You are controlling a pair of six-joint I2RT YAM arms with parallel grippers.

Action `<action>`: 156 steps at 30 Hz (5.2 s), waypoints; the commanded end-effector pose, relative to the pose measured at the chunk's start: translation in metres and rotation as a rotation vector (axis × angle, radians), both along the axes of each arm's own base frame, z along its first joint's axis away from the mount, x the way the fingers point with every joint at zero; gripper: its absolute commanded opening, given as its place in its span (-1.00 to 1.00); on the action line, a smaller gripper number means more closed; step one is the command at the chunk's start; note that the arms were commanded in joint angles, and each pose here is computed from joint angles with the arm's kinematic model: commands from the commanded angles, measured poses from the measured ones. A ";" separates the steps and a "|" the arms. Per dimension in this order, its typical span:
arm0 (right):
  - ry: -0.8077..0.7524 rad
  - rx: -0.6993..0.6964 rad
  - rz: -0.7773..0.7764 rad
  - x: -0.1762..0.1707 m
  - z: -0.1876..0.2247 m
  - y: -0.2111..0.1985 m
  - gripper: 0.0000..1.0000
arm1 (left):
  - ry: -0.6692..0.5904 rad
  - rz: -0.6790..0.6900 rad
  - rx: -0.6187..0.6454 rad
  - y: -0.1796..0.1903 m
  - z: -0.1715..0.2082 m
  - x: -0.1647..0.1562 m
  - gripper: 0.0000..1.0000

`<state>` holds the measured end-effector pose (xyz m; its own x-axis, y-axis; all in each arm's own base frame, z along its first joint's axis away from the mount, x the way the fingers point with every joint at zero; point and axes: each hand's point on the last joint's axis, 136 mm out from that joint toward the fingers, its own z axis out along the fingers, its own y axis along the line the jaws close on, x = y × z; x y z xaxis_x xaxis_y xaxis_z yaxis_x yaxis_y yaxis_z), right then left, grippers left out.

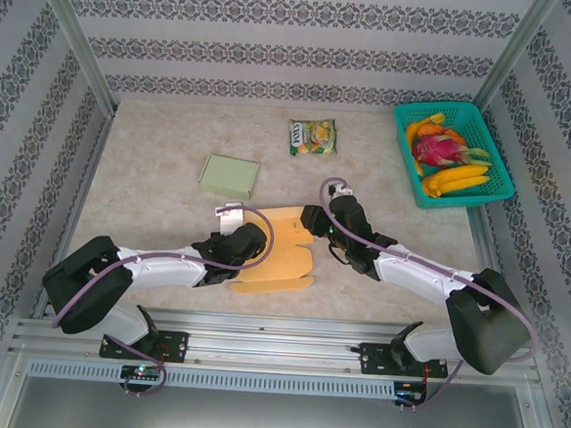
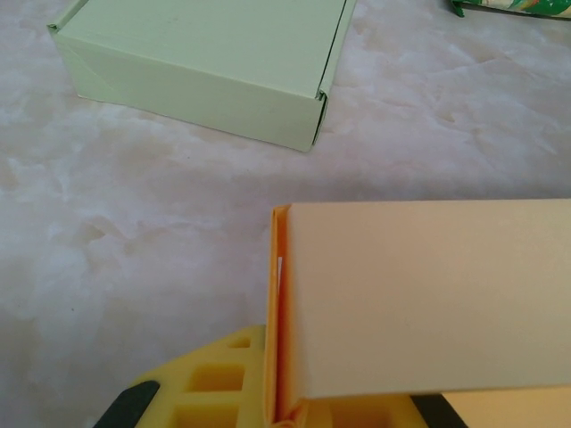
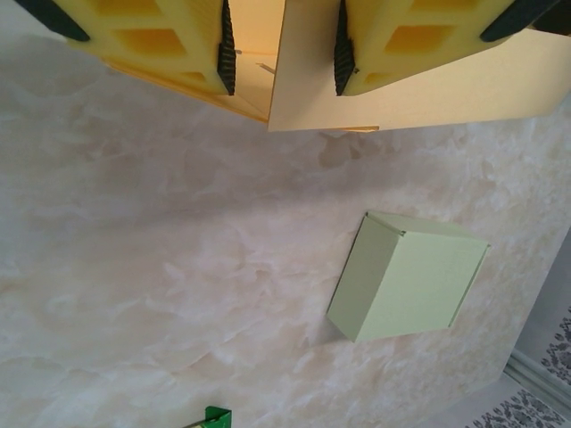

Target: Fold the paper box

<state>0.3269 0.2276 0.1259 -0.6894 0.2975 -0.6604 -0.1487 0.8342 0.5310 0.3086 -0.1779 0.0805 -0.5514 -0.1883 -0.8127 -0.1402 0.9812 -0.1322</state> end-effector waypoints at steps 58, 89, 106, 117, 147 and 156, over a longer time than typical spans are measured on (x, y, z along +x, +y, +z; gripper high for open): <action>-0.197 0.201 0.425 -0.031 0.039 0.104 -0.42 | -0.050 -0.142 -0.292 -0.039 0.022 -0.007 -1.00; 0.065 -0.268 0.135 -0.016 -0.051 -0.006 -0.12 | -0.079 -0.005 -0.175 -0.004 0.026 -0.006 -1.00; 0.160 0.000 0.311 -0.030 -0.030 0.050 -0.39 | -0.062 -0.001 -0.135 -0.012 0.015 -0.002 -1.00; 0.162 0.025 0.401 -0.043 -0.046 0.089 -0.39 | -0.061 -0.018 -0.167 -0.019 0.018 -0.001 -1.00; -0.005 -0.222 0.261 -0.062 -0.011 -0.004 -0.13 | -0.093 0.036 -0.113 0.005 0.023 -0.007 -1.00; -0.143 -0.290 0.048 -0.054 0.028 -0.082 -0.03 | -0.160 -0.060 -0.118 0.010 0.042 -0.011 -1.00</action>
